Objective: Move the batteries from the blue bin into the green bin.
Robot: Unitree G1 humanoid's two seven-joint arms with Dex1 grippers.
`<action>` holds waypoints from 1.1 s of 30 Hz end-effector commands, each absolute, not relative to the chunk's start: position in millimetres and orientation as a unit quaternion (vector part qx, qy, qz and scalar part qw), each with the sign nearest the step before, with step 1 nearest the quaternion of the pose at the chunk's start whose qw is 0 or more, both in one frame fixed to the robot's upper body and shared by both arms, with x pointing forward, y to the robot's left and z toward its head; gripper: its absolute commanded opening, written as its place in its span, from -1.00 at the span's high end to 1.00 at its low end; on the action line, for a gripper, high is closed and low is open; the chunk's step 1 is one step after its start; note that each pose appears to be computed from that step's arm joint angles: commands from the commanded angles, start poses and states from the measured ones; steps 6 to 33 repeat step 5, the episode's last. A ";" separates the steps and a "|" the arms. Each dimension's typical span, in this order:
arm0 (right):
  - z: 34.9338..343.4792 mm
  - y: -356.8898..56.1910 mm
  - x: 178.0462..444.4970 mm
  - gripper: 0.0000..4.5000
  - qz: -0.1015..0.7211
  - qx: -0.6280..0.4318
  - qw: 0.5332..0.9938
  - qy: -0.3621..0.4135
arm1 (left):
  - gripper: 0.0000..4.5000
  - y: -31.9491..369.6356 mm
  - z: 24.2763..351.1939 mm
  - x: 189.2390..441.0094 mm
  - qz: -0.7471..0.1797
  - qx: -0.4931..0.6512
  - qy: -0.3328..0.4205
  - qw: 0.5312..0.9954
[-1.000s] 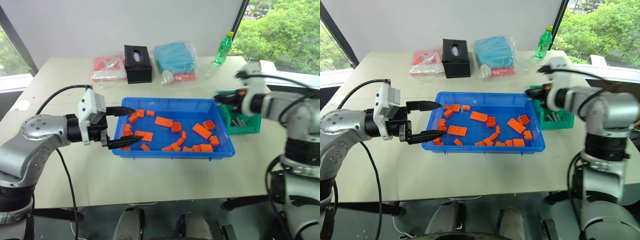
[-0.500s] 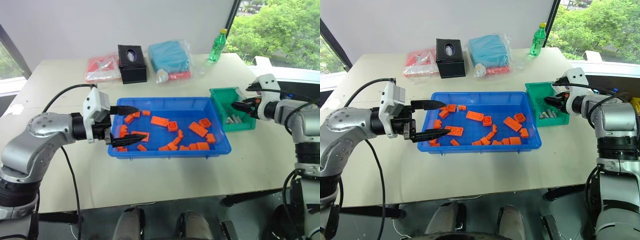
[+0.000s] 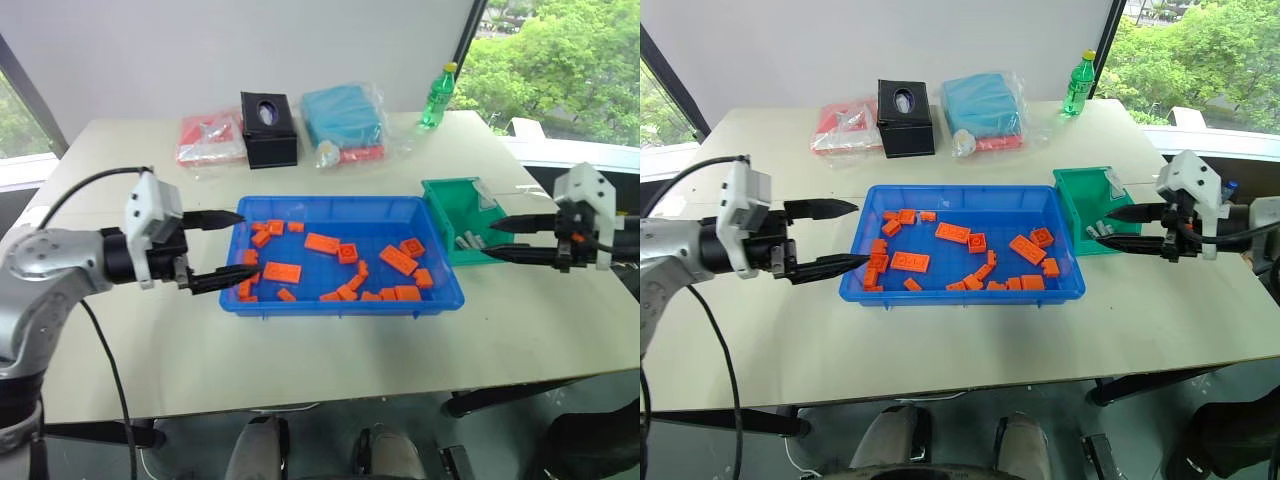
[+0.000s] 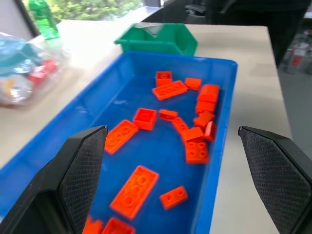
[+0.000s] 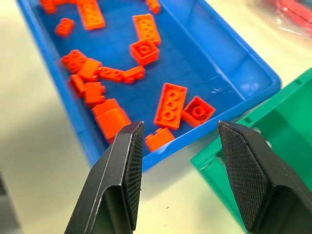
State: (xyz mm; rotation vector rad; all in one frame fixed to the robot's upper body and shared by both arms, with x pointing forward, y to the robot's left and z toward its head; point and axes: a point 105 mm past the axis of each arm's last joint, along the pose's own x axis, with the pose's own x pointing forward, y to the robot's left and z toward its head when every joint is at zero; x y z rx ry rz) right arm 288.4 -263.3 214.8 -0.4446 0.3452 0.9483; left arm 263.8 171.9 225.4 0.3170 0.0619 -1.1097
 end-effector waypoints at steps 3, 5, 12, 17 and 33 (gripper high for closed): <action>223.3 -271.4 283.0 -0.08 0.447 -0.218 0.855 0.145 | -1.00 195.8 239.9 262.7 -0.492 0.158 0.022 0.856; 222.8 -268.1 283.9 -0.08 0.446 -0.215 0.858 0.136 | -1.00 199.8 236.9 264.5 -0.482 0.172 0.028 0.858; 222.8 -268.1 283.9 -0.08 0.446 -0.215 0.858 0.136 | -1.00 199.8 236.9 264.5 -0.482 0.172 0.028 0.858; 222.8 -268.1 283.9 -0.08 0.446 -0.215 0.858 0.136 | -1.00 199.8 236.9 264.5 -0.482 0.172 0.028 0.858; 222.8 -268.1 283.9 -0.08 0.446 -0.215 0.858 0.136 | -1.00 199.8 236.9 264.5 -0.482 0.172 0.028 0.858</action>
